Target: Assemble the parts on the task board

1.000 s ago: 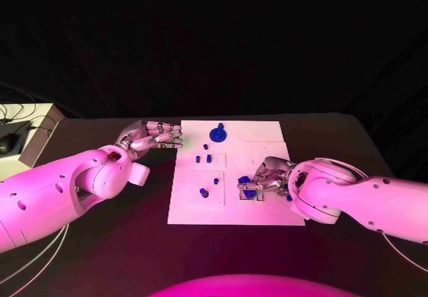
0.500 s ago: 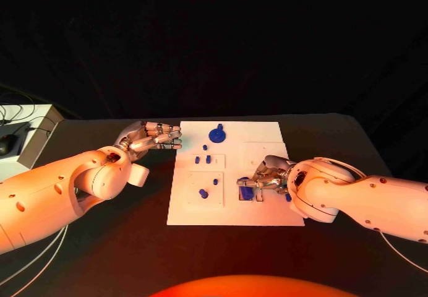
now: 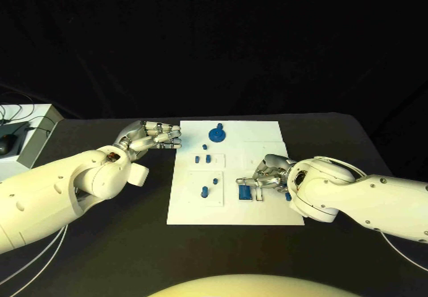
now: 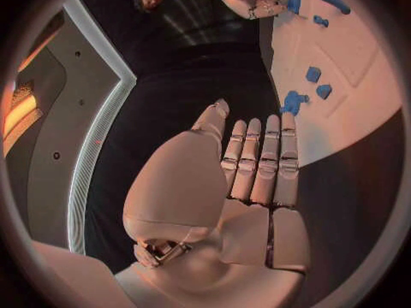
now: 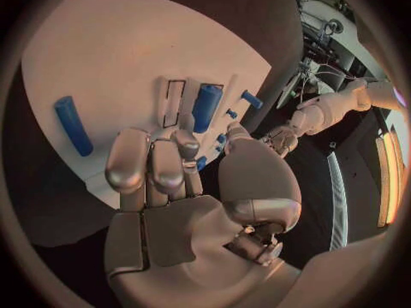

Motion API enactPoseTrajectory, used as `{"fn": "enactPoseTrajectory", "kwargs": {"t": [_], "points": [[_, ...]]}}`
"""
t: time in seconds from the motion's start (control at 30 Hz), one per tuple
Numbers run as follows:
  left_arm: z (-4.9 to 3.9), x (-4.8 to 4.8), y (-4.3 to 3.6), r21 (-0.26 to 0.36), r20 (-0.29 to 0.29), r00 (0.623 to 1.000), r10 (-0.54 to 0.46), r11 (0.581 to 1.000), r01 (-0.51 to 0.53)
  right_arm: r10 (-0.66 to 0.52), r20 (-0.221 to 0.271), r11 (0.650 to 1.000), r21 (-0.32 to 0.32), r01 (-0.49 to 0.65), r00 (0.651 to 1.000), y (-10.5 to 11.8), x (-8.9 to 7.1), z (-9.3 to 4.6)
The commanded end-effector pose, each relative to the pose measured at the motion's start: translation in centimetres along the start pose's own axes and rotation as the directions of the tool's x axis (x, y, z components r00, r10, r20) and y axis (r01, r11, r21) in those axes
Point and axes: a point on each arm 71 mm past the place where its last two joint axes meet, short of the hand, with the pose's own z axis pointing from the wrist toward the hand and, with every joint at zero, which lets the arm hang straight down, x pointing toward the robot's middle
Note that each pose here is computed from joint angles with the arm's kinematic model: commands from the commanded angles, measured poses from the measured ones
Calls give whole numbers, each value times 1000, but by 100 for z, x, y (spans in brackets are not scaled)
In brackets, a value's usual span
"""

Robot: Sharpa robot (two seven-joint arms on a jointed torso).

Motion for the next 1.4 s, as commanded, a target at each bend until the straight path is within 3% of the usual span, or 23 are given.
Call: {"fn": "enactPoseTrajectory", "kwargs": {"t": [0.03,0.4,0.63,1.0,1.4], "points": [[2,24,-8,6,-16,1000,-9,1000,9,-11,-2,1000,-26,11,1000,3,0,-25],[3,26,-9,8,-17,1000,-10,1000,10,70,12,995,-71,-69,997,-144,-84,-113],[6,35,-12,14,-19,1000,-12,1000,12,127,18,988,-90,-125,992,-353,-230,-191],[12,61,-22,25,-22,1000,-16,1000,16,49,-7,998,51,-49,999,-939,-467,-303],[9,85,-20,28,-29,999,-19,999,20,-77,-64,983,163,87,995,-1111,-368,-341]]}}
